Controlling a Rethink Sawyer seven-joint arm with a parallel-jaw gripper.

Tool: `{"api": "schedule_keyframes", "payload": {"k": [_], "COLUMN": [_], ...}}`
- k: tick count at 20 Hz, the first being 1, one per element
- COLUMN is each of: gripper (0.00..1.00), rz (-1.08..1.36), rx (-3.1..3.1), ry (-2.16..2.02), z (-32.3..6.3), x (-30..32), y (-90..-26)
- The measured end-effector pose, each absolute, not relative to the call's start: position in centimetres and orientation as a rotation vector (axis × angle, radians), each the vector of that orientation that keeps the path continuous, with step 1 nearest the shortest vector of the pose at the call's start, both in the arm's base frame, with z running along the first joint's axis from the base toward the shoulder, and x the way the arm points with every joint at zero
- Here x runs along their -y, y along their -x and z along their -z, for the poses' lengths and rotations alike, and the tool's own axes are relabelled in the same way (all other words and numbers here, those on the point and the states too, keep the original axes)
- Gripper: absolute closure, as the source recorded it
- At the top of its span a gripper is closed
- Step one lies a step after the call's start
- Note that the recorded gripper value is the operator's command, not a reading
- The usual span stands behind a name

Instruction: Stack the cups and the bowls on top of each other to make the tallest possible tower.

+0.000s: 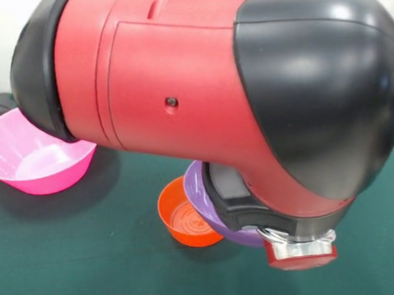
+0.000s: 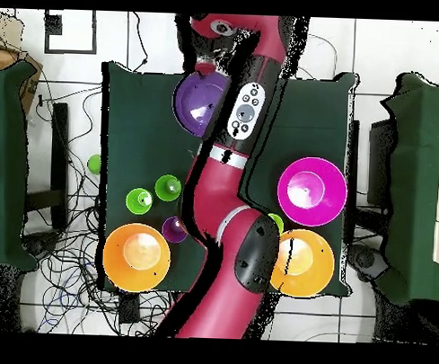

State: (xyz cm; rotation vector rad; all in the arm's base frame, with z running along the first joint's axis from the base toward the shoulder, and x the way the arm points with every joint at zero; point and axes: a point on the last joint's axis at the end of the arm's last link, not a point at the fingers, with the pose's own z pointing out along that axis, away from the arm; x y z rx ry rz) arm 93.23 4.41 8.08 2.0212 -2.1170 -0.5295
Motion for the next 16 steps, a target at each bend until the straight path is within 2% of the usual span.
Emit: {"api": "schedule_keyframes", "payload": {"k": [16], "gripper": [1.00], "rz": [0.591], "rx": [2.027], "ry": [-2.155], "z": [-8.14], "x": [-5.04], "y": [-93.84]}}
